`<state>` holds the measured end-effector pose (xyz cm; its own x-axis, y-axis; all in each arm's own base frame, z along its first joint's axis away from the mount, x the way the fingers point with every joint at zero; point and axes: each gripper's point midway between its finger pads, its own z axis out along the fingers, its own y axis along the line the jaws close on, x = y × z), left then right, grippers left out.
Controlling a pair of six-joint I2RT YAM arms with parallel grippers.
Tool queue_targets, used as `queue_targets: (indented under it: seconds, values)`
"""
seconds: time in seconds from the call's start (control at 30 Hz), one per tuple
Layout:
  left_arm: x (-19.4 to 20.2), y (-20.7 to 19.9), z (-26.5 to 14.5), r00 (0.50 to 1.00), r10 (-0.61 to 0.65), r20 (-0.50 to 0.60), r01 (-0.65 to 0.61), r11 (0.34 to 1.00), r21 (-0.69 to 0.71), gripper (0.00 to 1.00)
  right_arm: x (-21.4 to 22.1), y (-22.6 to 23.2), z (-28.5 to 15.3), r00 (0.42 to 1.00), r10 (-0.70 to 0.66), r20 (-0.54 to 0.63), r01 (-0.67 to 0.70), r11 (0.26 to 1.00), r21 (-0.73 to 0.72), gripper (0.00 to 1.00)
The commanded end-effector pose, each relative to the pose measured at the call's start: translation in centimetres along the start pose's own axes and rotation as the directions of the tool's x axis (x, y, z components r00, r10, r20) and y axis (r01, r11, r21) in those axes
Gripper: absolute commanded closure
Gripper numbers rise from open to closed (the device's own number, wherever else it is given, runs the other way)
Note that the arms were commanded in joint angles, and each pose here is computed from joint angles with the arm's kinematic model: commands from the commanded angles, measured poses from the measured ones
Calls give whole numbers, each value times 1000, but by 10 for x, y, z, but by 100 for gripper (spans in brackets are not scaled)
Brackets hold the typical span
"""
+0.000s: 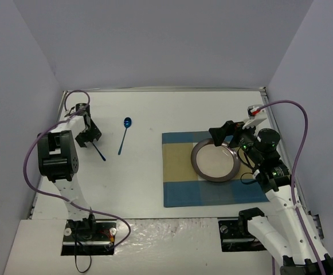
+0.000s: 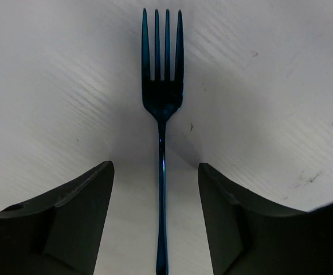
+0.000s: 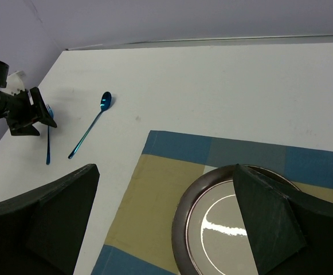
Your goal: Set the dinner table for one person
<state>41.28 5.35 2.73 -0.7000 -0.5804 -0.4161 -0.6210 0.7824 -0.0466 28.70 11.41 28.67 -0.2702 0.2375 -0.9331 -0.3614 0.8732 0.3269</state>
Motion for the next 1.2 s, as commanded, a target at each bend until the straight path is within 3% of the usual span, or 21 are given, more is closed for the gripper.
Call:
queue_targets:
  seconds: [0.0,0.2,0.37,0.53,0.73,0.93,1.17]
  values:
    - [-28,-8,-2,996,-55,72,52,998,46,53,-28,17,-3,993,-76,90,82,995,-62,0]
    - [-18,-5,9,999,-39,37,38,998,42,74,-30,18,-4,993,-74,94,80,995,-65,0]
    - [-7,-2,10,999,-38,12,37,998,44,99,-30,18,-6,992,-80,97,87,994,-65,0]
    - [-4,3,-11,1000,-28,13,27,998,48,100,-27,17,-6,993,-75,91,81,995,-59,0]
    - [8,-32,-90,992,90,92,-102,986,132,100,-29,18,-8,993,-63,98,69,996,-57,0]
    - [83,-108,-167,947,272,171,-306,925,226,100,-28,20,-10,996,-19,84,24,998,-61,0]
    - [193,-195,-213,920,357,159,-391,834,389,100,-34,27,-18,995,-8,98,16,997,-81,0]
